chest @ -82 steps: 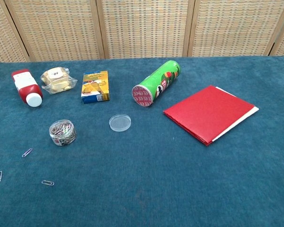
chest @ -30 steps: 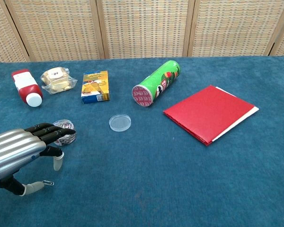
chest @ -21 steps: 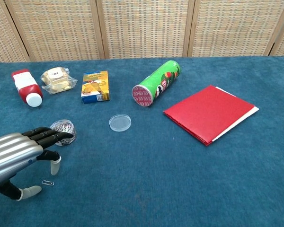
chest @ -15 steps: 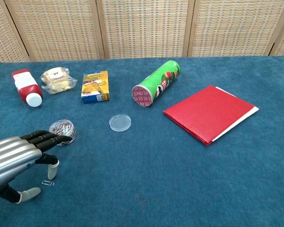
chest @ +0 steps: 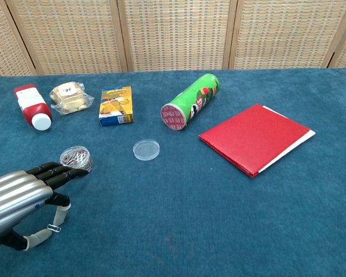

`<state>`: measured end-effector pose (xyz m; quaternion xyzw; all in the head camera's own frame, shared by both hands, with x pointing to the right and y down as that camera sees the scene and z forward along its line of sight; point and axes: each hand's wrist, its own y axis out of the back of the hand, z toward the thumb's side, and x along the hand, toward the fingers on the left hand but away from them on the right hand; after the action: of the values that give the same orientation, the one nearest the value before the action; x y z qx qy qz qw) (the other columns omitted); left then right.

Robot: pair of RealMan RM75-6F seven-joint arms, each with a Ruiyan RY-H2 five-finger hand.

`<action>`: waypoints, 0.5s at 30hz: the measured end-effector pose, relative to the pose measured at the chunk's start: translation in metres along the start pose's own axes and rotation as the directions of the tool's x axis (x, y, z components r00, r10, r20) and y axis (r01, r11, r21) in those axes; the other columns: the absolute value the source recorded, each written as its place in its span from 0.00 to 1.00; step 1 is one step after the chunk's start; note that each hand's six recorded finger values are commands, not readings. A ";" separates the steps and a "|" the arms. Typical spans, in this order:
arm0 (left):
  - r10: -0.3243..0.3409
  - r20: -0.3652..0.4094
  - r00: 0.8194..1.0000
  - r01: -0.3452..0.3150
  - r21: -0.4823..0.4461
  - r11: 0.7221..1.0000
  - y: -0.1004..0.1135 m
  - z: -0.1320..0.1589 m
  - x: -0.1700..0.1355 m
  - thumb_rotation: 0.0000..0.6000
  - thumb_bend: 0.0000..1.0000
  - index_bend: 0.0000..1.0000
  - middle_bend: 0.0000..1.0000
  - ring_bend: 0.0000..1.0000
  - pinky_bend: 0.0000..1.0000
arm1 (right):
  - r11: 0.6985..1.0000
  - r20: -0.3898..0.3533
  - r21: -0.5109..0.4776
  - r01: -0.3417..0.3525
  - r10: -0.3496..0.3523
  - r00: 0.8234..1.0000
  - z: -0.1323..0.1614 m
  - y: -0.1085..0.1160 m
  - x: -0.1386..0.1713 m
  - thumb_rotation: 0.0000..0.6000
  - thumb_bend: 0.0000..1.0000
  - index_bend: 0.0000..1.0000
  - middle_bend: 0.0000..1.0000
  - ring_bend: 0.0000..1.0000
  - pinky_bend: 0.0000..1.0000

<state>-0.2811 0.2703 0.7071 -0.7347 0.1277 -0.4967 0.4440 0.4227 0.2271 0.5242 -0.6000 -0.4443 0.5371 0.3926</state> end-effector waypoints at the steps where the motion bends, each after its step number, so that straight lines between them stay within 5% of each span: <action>1: -0.001 0.001 1.000 0.001 0.001 1.000 0.000 0.000 0.000 1.00 0.40 0.61 0.00 0.00 0.00 | 1.000 0.000 -0.001 0.001 -0.001 1.000 0.000 0.000 0.000 1.00 0.00 0.06 0.00 0.00 0.00; 15: 0.023 0.001 1.000 -0.023 -0.006 1.000 0.008 0.000 -0.001 1.00 0.45 0.65 0.00 0.00 0.00 | 1.000 -0.003 -0.004 0.006 -0.006 1.000 0.000 0.002 0.000 1.00 0.00 0.06 0.00 0.00 0.00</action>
<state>-0.2801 0.2667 0.7004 -0.7346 0.1374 -0.4909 0.4476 0.4227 0.2270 0.5225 -0.6000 -0.4468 0.5343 0.3936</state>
